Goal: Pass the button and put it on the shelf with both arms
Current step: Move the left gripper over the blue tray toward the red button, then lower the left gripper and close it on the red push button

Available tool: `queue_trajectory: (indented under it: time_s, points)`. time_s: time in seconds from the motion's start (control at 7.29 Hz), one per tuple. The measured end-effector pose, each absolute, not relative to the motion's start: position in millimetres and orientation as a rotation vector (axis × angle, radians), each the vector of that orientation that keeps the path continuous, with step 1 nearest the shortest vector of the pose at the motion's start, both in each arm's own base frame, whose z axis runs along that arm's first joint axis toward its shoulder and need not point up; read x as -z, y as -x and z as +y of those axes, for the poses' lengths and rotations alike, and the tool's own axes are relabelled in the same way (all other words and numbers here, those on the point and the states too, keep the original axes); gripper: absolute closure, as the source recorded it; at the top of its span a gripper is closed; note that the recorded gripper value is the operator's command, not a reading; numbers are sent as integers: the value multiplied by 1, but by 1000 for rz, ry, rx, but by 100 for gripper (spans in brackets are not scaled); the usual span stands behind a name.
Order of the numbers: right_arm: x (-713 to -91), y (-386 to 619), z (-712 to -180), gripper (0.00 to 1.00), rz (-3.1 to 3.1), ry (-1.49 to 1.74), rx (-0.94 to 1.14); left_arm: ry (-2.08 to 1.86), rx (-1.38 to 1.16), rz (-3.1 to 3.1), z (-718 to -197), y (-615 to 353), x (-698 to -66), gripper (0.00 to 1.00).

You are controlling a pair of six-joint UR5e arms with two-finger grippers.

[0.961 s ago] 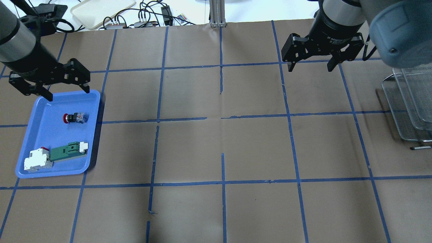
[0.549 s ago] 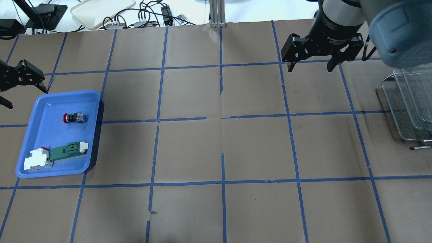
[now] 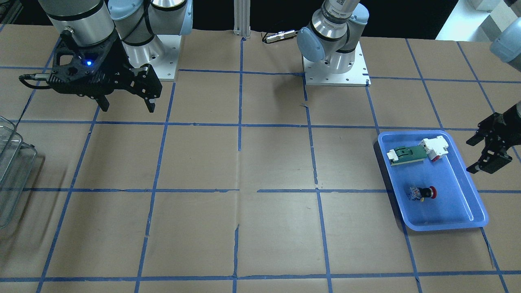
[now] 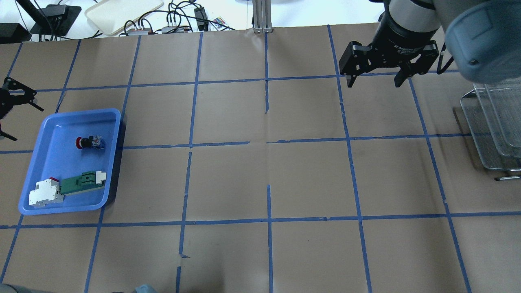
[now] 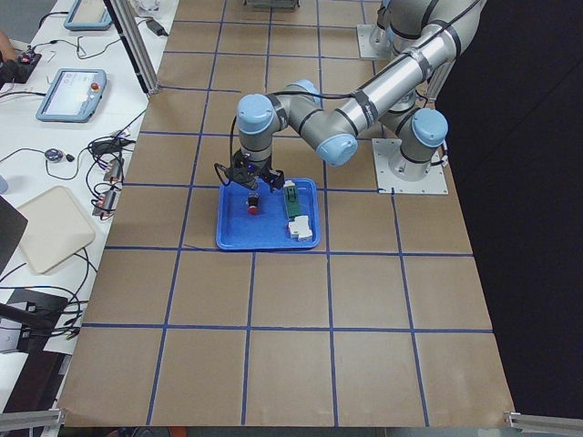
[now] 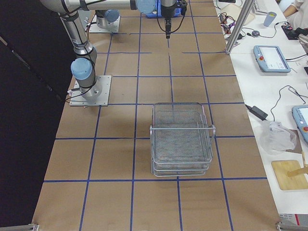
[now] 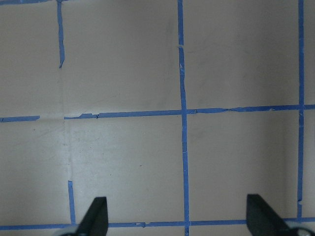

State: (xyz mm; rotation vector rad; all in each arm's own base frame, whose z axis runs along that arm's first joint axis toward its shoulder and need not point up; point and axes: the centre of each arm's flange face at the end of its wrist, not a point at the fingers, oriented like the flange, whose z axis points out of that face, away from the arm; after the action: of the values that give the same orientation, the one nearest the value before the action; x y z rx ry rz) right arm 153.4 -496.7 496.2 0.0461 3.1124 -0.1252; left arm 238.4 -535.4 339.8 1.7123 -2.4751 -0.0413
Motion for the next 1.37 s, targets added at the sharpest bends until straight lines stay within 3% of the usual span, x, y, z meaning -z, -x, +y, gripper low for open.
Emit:
queue_trajectory:
  time_s: [1.37]
  points:
    - [-495,-153,-497,0,3114,-46,123,-1891,360,-1870,-574,-306,-190,0]
